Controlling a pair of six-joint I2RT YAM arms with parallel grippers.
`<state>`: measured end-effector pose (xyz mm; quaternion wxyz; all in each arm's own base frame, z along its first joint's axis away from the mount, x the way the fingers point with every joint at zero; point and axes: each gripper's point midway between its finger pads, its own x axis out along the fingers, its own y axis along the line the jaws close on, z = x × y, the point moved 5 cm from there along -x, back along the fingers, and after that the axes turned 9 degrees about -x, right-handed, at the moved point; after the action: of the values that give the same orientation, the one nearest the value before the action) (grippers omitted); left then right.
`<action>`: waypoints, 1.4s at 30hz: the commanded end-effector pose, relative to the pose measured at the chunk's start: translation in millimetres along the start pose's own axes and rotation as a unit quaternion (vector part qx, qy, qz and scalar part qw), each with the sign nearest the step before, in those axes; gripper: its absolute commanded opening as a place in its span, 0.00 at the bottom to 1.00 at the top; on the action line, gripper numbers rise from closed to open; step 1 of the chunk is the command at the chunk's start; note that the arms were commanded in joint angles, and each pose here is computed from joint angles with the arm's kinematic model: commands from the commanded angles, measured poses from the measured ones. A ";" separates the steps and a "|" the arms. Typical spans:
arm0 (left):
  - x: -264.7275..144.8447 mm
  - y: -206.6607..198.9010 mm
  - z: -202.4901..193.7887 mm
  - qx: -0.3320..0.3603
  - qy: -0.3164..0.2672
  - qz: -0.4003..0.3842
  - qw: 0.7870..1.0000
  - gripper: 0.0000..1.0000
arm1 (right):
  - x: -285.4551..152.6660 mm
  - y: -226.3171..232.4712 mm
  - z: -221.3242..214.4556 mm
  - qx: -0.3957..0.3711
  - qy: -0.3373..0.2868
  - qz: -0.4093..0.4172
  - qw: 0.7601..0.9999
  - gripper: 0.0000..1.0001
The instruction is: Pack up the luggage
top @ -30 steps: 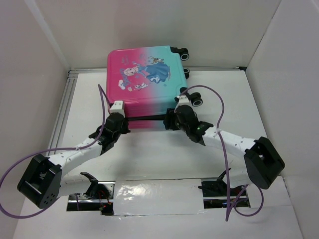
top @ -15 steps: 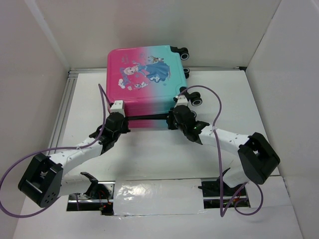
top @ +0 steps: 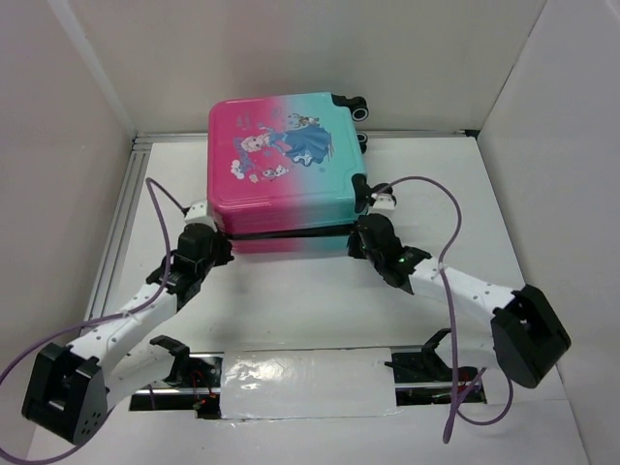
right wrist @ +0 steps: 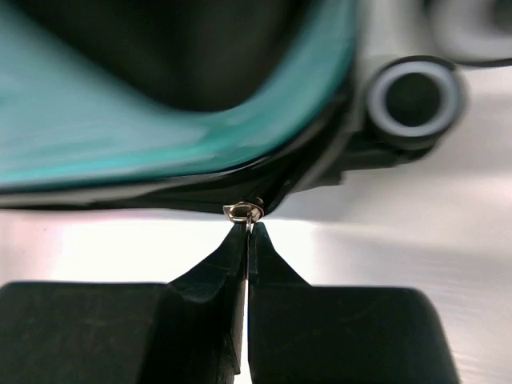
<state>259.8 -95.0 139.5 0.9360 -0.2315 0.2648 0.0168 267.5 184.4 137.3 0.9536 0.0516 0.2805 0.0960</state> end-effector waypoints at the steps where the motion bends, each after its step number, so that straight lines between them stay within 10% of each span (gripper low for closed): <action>1: -10.0 30.9 9.8 -0.036 -0.031 0.054 0.997 0.00 | -17.4 -49.3 0.8 0.020 -0.012 -0.083 0.996 0.00; 18: 32.1 66.7 80.1 -0.094 0.008 0.097 0.991 0.00 | 6.5 -147.5 20.4 0.105 -0.020 -0.070 0.992 0.00; 42: 121.1 65.8 139.9 -0.004 0.067 0.083 0.994 0.00 | 89.3 -238.0 83.1 -0.060 0.061 0.035 0.996 0.00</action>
<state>393.9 -56.6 150.3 0.8675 -0.2895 0.4019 -0.0456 401.6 56.1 130.6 0.9112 0.0783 0.3021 0.2687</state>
